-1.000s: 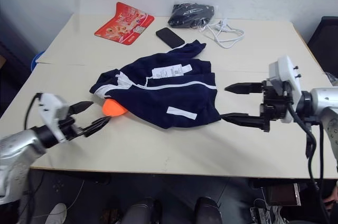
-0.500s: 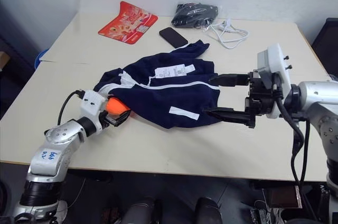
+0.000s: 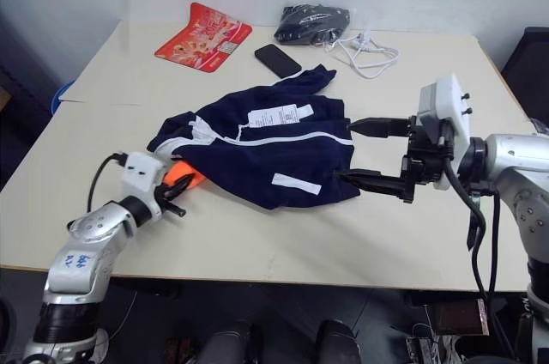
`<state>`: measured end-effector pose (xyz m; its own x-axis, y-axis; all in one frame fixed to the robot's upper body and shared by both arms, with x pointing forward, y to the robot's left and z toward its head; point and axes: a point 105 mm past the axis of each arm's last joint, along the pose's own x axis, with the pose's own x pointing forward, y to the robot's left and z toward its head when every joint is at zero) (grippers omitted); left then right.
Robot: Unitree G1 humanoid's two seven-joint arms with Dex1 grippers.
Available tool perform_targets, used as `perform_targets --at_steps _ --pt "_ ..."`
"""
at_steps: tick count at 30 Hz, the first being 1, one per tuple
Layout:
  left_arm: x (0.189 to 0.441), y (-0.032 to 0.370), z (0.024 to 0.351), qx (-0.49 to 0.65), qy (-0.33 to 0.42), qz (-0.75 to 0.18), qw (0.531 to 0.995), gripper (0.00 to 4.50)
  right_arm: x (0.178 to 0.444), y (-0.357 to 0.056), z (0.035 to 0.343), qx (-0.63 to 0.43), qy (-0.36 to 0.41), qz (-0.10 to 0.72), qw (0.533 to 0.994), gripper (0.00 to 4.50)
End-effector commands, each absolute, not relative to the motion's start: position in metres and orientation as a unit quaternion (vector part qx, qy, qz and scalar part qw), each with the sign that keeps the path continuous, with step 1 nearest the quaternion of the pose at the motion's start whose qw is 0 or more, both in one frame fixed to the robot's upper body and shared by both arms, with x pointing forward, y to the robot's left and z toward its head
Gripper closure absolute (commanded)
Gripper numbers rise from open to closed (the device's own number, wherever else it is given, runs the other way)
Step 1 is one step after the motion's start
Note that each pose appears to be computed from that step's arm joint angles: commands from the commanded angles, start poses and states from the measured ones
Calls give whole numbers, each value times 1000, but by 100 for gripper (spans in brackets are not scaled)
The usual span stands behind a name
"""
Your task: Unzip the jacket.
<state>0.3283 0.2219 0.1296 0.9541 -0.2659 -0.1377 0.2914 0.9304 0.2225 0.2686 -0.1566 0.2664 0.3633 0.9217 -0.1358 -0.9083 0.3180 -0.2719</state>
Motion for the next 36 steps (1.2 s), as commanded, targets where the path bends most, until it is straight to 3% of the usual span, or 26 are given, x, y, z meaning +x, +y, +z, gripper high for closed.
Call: perform_targets --at_steps 1,5,10,15,19,24,32,36 --pt "307 265 144 133 18 -59 989 405 269 -155 268 -166 -34 565 807 0" --pt "277 325 156 94 -14 36 995 405 272 -152 264 -165 -31 577 799 0" --pt "269 405 168 54 -35 183 981 405 273 -143 265 -159 -39 596 786 0" --pt "294 430 174 85 -18 171 981 405 271 -134 265 -155 -39 622 767 0" --pt "298 436 148 103 38 165 980 405 270 -132 268 -150 -44 631 760 0" --pt "291 437 134 96 50 173 979 259 271 -133 266 -152 -44 630 760 0" --pt "275 429 143 117 44 153 980 3 274 -140 261 -159 -37 624 764 0" --pt "258 423 161 121 42 143 981 1 276 -143 257 -159 -34 618 769 0"
